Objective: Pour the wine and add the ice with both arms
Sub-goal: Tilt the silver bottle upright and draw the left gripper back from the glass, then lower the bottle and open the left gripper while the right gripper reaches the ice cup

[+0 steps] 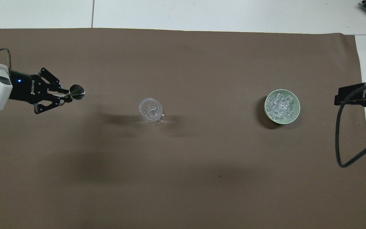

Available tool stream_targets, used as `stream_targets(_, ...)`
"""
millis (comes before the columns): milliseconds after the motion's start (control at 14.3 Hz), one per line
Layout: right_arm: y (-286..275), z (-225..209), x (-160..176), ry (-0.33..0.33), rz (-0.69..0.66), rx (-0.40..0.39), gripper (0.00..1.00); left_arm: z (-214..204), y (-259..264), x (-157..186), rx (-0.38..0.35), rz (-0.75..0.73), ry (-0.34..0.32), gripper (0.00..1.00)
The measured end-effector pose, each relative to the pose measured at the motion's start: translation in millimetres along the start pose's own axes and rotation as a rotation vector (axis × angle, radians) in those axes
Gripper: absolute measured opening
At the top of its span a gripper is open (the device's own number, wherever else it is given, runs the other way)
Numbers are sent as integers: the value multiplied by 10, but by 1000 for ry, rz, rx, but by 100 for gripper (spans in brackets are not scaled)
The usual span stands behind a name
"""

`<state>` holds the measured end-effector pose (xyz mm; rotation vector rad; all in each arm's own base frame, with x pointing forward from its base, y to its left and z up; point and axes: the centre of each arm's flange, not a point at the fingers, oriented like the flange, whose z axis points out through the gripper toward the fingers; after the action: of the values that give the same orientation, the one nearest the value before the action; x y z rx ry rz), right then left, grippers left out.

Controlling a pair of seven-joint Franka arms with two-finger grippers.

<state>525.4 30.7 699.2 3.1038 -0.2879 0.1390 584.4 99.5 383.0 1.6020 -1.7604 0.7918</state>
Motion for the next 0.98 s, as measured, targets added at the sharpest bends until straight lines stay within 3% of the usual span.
stream_targets(281, 0, 0, 0, 0, 0, 0, 100, -128, 188, -605, 41, 61, 170, 23)
stream_targets(491, 1, 2, -3, -2, 0, -1, 100, 182, 251, -997, 41, 61, 348, 23)
stream_targets(701, 3, 8, -10, -9, 0, -2, 100, 506, 309, -1300, 24, 22, 468, 23)
stream_targets(982, 146, 34, 36, -3, 21, -3, 100, 539, 439, -1599, 32, -25, 534, 23)
